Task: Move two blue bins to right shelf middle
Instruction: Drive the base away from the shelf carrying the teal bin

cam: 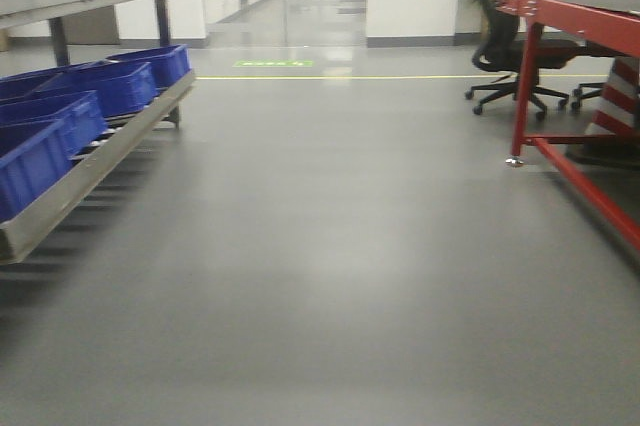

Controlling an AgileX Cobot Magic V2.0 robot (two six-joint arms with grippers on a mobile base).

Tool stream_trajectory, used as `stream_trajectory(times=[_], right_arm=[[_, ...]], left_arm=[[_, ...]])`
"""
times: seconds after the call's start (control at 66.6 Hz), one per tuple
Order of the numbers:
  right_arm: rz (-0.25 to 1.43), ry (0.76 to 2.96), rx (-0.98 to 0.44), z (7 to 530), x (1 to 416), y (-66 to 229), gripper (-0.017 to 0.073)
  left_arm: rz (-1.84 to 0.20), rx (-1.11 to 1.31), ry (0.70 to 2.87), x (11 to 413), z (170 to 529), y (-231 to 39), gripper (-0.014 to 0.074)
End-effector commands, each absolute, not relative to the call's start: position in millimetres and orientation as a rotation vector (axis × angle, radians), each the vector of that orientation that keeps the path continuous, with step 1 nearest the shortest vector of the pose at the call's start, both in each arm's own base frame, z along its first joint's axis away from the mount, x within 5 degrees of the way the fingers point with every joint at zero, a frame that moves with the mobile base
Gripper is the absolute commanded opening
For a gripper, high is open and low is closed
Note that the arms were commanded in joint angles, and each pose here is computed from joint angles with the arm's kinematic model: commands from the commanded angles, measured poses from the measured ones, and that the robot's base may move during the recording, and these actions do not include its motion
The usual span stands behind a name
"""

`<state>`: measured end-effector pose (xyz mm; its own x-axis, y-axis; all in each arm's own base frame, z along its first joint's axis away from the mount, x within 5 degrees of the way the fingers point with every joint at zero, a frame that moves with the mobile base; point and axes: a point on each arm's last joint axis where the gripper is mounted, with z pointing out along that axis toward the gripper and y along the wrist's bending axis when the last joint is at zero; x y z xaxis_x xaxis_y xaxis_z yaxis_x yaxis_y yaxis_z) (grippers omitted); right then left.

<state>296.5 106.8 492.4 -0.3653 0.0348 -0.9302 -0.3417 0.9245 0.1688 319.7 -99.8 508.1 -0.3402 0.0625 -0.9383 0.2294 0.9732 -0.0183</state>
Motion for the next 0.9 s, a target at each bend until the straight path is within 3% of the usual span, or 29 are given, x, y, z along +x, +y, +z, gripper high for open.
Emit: stream_trajectory(times=[0.0,0.886], right_arm=[[0.441,1.824,-0.215,505.3,290.4,107.2,-0.0153],[0.441,1.824,-0.215,505.3,290.4,107.2,-0.0153]], left_arm=[[-0.195,0.214,1.859,316.8,516.6,-100.8,-0.0111],[-0.195,0.214,1.859,316.8,516.6,-100.8,-0.0111]])
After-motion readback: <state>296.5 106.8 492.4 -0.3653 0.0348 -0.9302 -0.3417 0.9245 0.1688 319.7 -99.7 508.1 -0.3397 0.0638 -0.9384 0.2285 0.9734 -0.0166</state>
